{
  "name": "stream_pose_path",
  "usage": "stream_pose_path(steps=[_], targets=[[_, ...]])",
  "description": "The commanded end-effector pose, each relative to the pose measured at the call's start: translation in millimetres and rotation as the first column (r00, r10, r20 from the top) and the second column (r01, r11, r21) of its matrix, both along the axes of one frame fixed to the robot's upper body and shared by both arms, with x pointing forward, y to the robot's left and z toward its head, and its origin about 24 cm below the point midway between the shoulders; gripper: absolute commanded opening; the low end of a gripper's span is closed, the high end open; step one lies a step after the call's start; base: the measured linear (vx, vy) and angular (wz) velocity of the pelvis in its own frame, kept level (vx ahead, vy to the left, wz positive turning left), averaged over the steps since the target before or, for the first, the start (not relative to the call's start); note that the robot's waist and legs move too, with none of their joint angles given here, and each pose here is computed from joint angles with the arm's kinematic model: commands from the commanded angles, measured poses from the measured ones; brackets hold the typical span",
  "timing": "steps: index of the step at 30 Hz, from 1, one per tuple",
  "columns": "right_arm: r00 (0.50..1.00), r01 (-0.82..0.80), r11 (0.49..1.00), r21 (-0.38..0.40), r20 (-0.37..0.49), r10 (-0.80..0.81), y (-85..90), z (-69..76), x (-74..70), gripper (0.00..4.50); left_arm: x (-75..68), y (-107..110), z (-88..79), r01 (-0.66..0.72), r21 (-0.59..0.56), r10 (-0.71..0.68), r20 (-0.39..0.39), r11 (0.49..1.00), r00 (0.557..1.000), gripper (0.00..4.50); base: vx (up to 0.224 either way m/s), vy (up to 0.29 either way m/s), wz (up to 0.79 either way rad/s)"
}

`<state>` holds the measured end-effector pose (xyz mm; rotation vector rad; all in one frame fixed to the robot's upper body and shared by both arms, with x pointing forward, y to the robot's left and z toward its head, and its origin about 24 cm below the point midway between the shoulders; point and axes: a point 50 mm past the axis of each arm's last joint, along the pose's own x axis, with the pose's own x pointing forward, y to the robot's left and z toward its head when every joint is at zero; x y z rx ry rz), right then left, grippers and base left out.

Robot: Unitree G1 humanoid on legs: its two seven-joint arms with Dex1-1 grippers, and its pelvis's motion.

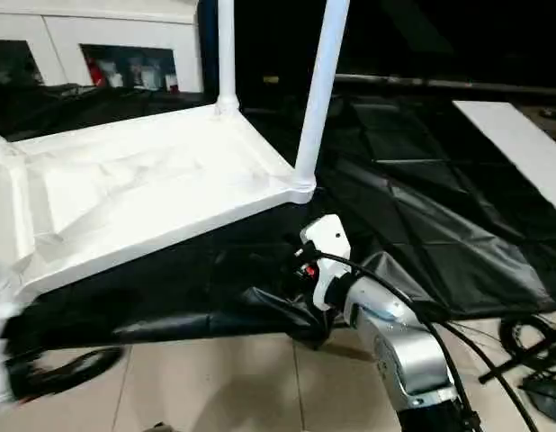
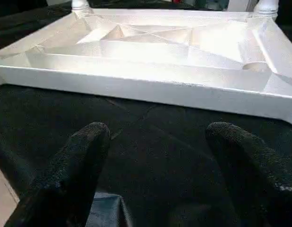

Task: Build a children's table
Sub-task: Rotate table base

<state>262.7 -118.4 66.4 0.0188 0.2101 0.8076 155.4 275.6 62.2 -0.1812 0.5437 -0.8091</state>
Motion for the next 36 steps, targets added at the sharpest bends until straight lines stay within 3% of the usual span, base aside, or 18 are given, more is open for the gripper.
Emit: stream_pose_path(steps=[1, 4, 8, 9, 12, 18, 19, 22, 23, 26, 29, 33, 36], targets=[[1.0, -0.009, 1.0, 0.008, 0.017, 0.008, 1.3, 3.5, 2.7, 3.75, -6.5, 29, 14.6, -0.045, 0.053, 0.042, 0.049, 0.998, 0.998, 4.45, 0.0, 0.0, 0.0], [1.0, -0.01, 1.0, 0.008, 0.016, 0.01, 1.8, 3.2, 2.7, 3.75, -8.0, 39, 18.4, -0.079, 0.064, 0.075, 0.062, 0.995, 0.995, 4.45, 0.0, 0.0, 0.0], [1.0, -0.011, 1.0, 0.003, 0.012, 0.011, 1.2, 1.3, 1.9, 3.75, -24.3, 86, 36.8, -0.163, 0.192, 0.16, 0.032, 0.968, 0.987, 4.45, 0.0, 0.0, 0.0], [1.0, -0.011, 1.0, 0.003, 0.012, 0.011, 1.2, 1.3, 1.9, 3.75, -24.3, 86, 36.8, -0.163, 0.192, 0.16, 0.032, 0.968, 0.987, 4.45, 0.0, 0.0, 0.0], [1.0, -0.008, 1.0, -0.002, 0.012, 0.008, -0.9, 0.5, 1.9, 3.75, -27.7, 116, 54.8, -0.234, 0.236, 0.221, 0.081, 0.943, 0.972, 4.45, 0.0, 0.0, 0.0], [1.0, -0.004, 1.0, -0.005, 0.013, 0.004, -2.2, 0.3, 2.9, 3.75, -29.6, 138, 73.4, -0.265, 0.29, 0.241, 0.115, 0.92, 0.964, 4.45, 0.0, 0.0, 0.0], [1.0, -0.004, 1.0, -0.005, 0.014, 0.004, -1.8, 0.1, 3.3, 3.75, -24.2, 140, 77.3, -0.284, 0.296, 0.242, 0.169, 0.912, 0.955, 4.45, -0.078, -0.027, 0.02], [1.0, -0.004, 1.0, -0.006, 0.015, 0.004, -1.4, -0.1, 3.5, 3.75, -20.4, 141, 80.0, -0.295, 0.296, 0.24, 0.208, 0.908, 0.948, 4.45, -0.006, -0.087, 0.05], [1.0, -0.003, 1.0, -0.006, 0.017, 0.003, -0.7, -0.3, 4.0, 3.75, -7.8, 136, 84.2, -0.32, 0.255, 0.237, 0.307, 0.913, 0.922, 4.45, 0.109, -0.07, -0.16], [1.0, -0.002, 1.0, -0.006, 0.018, 0.003, -0.2, -0.5, 4.4, 3.75, 0.9, 132, 87.5, -0.333, 0.221, 0.236, 0.373, 0.917, 0.897, 4.45, 0.027, -0.042, 0.06], [1.0, 0.006, 1.0, -0.008, 0.027, -0.006, -0.2, -0.3, 5.2, 3.75, 21.3, 115, 86.4, -0.38, 0.13, 0.283, 0.462, 0.916, 0.84, 4.45, -0.025, -0.026, 0.2], [0.999, 0.031, 0.999, -0.015, 0.039, -0.03, -3.7, 0.0, 7.7, 3.75, 30.1, 99, 80.7, -0.407, 0.02, 0.346, 0.489, 0.913, 0.801, 4.45, 0.0, 0.0, 0.0], [0.997, 0.061, 0.998, -0.013, 0.047, -0.061, -5.4, -0.1, 10.8, 3.75, 35.6, 86, 76.2, -0.415, 0.005, 0.353, 0.519, 0.91, 0.779, 4.45, 0.0, 0.0, 0.0]])
